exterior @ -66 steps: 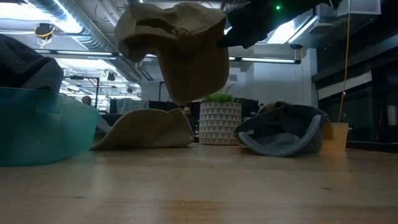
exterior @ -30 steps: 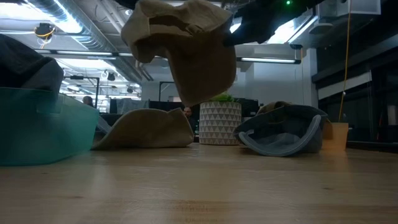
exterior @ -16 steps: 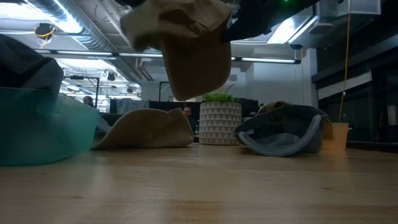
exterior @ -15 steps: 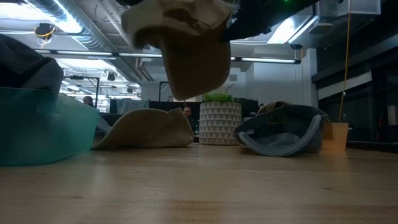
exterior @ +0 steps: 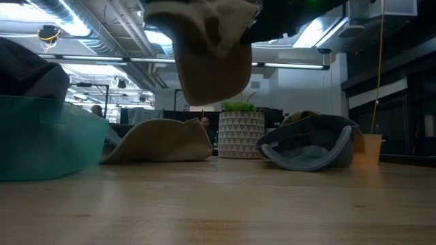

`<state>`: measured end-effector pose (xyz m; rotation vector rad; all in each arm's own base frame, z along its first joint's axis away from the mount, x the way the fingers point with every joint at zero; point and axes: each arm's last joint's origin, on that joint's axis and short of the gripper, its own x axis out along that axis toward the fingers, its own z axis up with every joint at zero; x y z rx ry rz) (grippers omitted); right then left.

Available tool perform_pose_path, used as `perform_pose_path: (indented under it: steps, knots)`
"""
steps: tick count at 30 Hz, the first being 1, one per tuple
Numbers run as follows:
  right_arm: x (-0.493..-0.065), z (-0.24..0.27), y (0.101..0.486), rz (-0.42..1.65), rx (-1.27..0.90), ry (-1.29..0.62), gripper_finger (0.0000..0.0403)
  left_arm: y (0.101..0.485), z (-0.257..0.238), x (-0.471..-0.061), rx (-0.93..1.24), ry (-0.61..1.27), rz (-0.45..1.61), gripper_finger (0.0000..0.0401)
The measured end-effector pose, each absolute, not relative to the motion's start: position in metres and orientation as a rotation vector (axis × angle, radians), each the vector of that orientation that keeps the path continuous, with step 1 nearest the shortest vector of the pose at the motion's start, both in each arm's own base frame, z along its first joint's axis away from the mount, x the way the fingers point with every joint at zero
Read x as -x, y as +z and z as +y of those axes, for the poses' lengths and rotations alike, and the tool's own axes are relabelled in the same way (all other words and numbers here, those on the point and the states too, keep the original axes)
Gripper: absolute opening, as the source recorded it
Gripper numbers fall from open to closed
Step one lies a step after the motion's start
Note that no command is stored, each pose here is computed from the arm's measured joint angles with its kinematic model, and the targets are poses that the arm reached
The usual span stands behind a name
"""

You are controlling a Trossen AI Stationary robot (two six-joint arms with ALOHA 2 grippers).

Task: Pick & Place hat
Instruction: Put the bottom brown cap into the orange bin

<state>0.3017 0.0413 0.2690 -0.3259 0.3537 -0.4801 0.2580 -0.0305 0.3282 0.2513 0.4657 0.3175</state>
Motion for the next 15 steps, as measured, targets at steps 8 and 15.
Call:
perform_pose_path:
  steps: [8, 15]
  knots:
    - [-0.302, 0.042, 0.269, 0.334, 0.232, -0.486, 0.0033, 0.333, -0.026, -0.257, -0.313, 0.473, 0.436, 0.0027]
    - [-0.301, 0.043, 0.266, 0.336, 0.153, -0.468, 0.0051, 0.341, -0.028, -0.254, -0.382, 0.592, 0.393, 0.002]
